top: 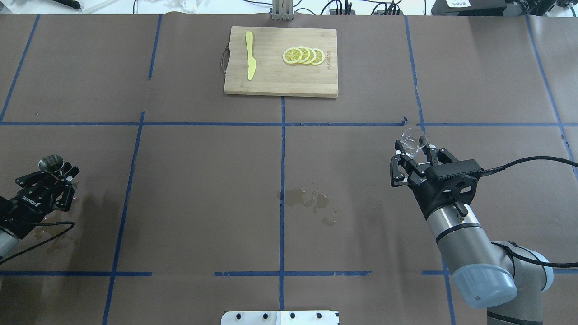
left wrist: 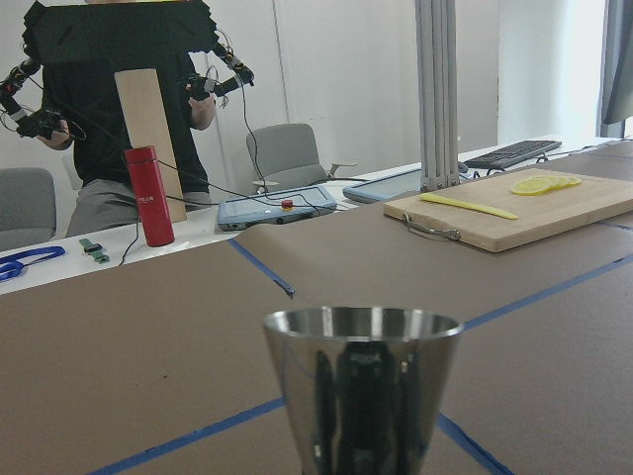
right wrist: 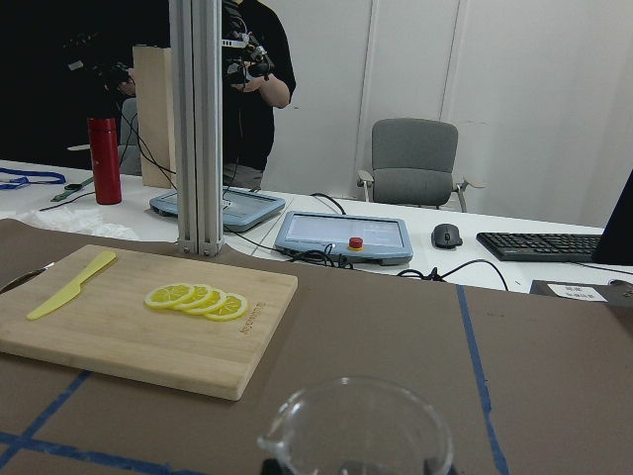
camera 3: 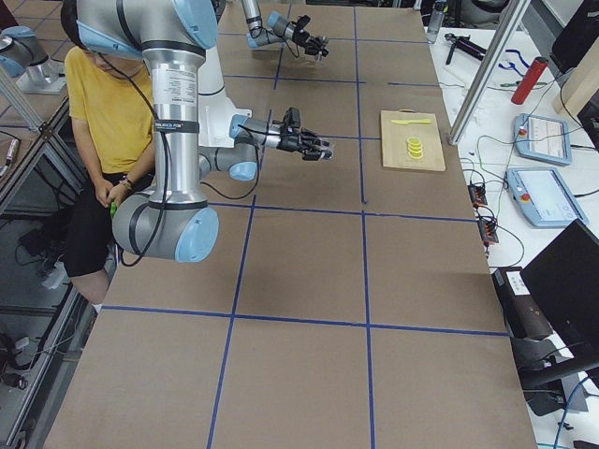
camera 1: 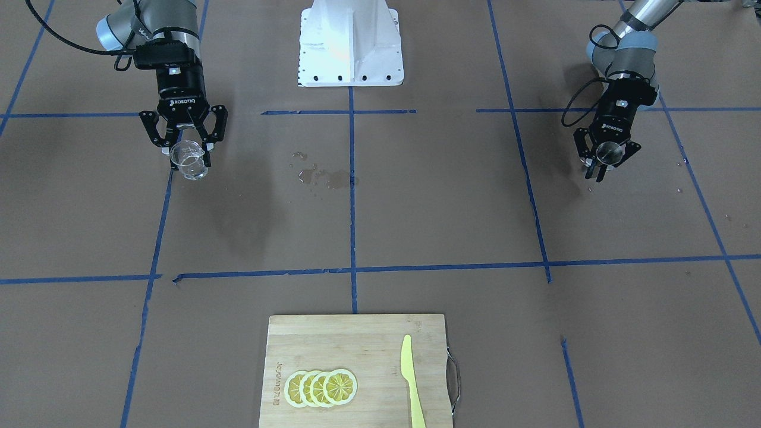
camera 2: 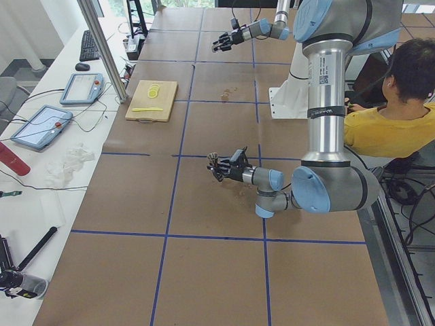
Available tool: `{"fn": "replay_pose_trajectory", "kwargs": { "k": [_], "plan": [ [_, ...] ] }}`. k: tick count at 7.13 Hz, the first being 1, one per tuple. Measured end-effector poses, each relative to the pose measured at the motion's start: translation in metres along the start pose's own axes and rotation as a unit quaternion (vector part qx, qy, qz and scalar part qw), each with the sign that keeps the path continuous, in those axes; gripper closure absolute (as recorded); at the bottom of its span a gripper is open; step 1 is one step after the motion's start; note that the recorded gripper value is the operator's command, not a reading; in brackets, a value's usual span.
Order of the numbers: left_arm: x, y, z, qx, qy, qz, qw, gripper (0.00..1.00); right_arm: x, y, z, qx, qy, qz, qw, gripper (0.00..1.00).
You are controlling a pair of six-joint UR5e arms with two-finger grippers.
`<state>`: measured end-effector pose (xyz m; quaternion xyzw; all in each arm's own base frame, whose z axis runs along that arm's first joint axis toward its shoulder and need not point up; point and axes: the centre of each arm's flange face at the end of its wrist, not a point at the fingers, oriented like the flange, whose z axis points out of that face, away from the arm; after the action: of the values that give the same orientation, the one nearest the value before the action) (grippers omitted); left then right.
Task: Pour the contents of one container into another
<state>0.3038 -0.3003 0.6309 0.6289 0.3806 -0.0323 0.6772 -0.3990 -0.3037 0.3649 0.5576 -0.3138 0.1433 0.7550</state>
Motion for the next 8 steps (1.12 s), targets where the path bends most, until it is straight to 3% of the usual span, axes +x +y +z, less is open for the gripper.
{"fn": "replay_pose_trajectory", "kwargs": {
  "k": [1, 5, 6, 8],
  "plan": [
    [-0.0003, 0.001, 0.0001, -0.001, 0.0, 0.001, 1.0, 0.59, -0.0005, 0.0002, -0.0004, 0.0, -0.001, 0.003, 1.0, 1.0],
    [-0.0001, 0.0015, 0.0004, -0.001, 0.0, 0.001, 1.0, 0.55, -0.0015, -0.0008, -0.0013, 0.0, -0.002, 0.009, 1.0, 1.0],
    [-0.0001, 0.0014, 0.0004, -0.001, 0.0, 0.0, 1.0, 0.32, -0.0017, -0.0013, -0.0015, 0.0, -0.003, 0.01, 0.9999, 1.0],
    [-0.0001, 0.0013, 0.0004, 0.0, 0.0, 0.0, 1.0, 0.27, -0.0024, -0.0017, -0.0021, 0.0, -0.004, 0.012, 0.9999, 1.0]
  ]
}}
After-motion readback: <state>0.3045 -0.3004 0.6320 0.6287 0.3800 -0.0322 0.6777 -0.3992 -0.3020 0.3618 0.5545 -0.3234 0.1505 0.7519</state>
